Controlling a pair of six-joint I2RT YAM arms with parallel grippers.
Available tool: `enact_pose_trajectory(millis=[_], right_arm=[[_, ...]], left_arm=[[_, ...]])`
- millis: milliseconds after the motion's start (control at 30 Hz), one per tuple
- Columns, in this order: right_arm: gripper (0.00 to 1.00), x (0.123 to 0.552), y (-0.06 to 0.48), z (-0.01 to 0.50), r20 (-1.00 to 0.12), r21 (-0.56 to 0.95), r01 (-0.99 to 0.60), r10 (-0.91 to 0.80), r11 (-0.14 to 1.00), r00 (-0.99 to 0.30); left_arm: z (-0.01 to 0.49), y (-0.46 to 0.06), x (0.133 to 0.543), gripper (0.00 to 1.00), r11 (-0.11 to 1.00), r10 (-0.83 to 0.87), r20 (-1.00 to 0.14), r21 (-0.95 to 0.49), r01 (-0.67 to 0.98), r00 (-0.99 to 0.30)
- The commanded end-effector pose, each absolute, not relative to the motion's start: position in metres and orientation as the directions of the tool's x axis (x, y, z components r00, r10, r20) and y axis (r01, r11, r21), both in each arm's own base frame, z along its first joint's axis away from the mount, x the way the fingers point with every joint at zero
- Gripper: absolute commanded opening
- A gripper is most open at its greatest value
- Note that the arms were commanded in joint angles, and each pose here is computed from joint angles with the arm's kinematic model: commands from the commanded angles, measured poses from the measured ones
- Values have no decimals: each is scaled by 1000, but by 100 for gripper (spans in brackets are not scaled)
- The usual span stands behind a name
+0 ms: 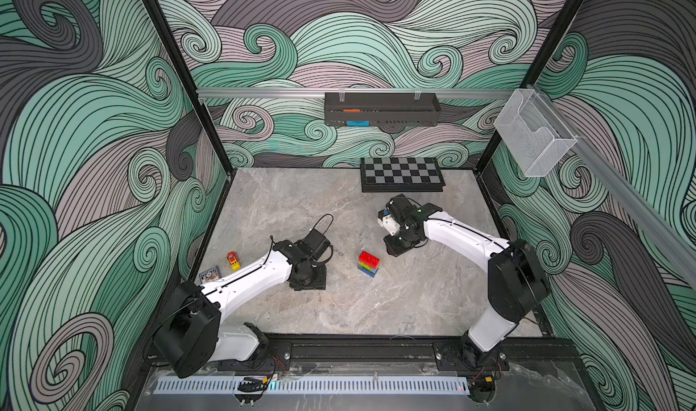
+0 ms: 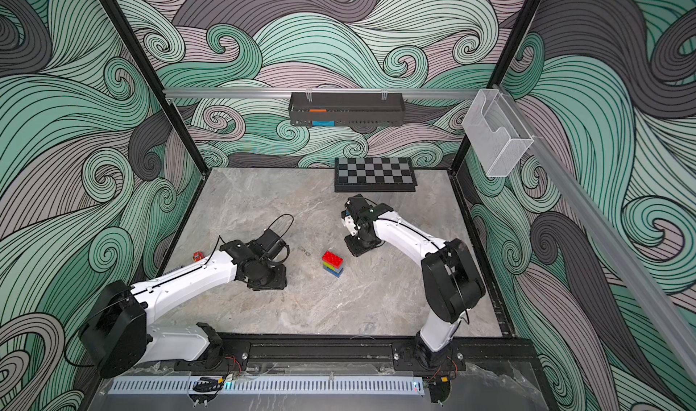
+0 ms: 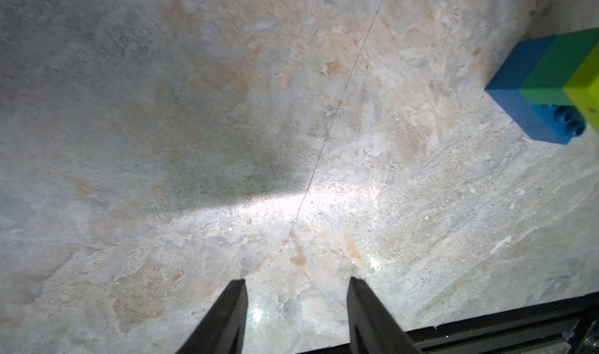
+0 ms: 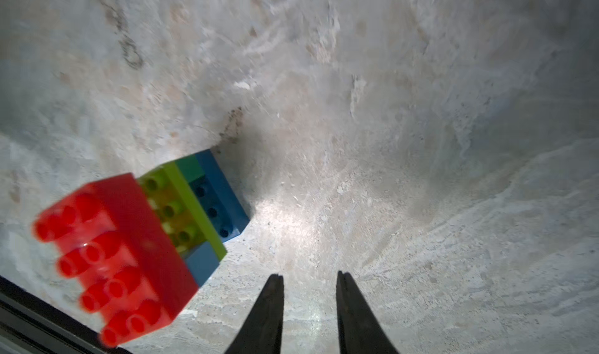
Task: Assemble the number 5 with lego
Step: Adjust the lego brick at the center of the board.
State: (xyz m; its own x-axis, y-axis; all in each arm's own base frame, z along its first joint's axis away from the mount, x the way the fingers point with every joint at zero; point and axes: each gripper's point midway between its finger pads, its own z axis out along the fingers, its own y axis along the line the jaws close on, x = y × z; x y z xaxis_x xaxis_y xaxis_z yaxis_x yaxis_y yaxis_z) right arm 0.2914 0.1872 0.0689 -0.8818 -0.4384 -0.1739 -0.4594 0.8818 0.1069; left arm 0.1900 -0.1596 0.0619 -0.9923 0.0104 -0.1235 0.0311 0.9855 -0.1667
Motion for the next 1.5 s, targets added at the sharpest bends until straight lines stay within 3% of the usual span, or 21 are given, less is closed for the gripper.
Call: enact_pose_trajectory(millis=[0,367,967,1267,1467], right_arm=[[26,294,208,57,-193,222,-406,-368,886,-910],[19,278,226,23,-141,357,-341,-311,869,-940],[19,224,255,13,-104,526,-299,-289,796,-952],[19,221,290,15,-142,600,-303,-274,741,-951],[21,219,281,28,-173,603,-304,-252,737,-952]], left_arm=[[73,-162,192,54,983,0,-125,-184,23,-992],[74,-161,190,54,983,-9,-128,-184,15,-992],[83,-170,193,56,972,-2,-155,-233,34,-988],[112,-191,197,63,934,32,-262,-337,122,-965],[136,-216,199,72,881,105,-383,-393,264,-918]])
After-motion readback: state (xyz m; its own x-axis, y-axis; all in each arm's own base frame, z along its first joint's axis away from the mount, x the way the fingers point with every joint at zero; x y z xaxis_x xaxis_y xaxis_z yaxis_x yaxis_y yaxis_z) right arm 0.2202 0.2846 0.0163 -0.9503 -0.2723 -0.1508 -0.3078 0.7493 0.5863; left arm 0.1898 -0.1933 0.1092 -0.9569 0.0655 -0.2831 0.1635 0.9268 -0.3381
